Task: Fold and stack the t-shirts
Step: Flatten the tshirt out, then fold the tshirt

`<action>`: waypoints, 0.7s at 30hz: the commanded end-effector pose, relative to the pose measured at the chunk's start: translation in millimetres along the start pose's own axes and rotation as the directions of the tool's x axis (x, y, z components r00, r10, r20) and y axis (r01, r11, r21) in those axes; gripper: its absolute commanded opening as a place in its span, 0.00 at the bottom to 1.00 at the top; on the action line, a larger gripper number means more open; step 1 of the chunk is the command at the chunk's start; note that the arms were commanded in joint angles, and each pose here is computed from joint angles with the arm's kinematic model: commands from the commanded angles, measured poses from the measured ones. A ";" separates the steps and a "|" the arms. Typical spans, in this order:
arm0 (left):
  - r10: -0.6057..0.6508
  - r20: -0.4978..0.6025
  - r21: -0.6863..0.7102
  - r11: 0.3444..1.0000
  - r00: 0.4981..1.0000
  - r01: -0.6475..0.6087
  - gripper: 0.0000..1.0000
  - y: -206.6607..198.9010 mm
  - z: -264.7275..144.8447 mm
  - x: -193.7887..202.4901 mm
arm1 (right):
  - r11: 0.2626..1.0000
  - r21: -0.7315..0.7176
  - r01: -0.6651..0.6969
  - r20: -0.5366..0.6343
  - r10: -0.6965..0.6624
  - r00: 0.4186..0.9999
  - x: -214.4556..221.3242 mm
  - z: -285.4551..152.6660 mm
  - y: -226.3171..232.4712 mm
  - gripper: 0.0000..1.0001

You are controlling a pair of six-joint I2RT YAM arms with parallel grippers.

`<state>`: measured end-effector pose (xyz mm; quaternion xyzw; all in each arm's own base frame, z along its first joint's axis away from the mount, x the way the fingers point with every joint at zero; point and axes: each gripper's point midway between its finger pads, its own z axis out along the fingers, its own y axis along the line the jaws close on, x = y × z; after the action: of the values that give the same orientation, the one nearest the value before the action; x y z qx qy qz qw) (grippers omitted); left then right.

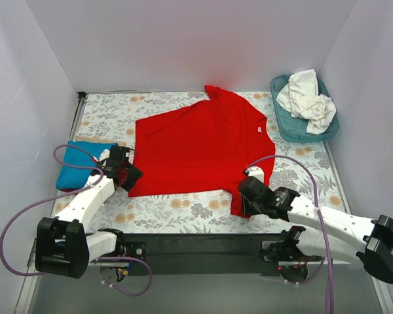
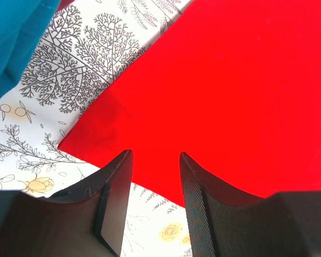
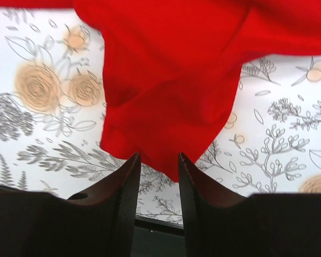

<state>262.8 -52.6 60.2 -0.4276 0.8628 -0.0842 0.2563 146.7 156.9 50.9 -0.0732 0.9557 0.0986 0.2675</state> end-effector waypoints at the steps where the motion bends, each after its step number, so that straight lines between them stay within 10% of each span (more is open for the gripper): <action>1: 0.009 0.020 0.039 0.999 1.000 -0.009 0.40 -9.8 -14.4 -9.4 | 0.990 0.141 0.002 0.091 -0.015 0.996 -16.5 -6.0 -7.9 0.42; 21: 0.022 0.008 0.045 0.999 1.000 -0.022 0.39 -6.2 -11.3 -4.1 | 0.919 0.333 0.211 -0.005 -0.222 0.975 12.4 -2.5 -7.6 0.53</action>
<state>259.3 -54.3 64.7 -0.4171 0.8677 -0.0891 0.2553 125.6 147.7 31.9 -0.1535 0.9477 -0.0782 0.2688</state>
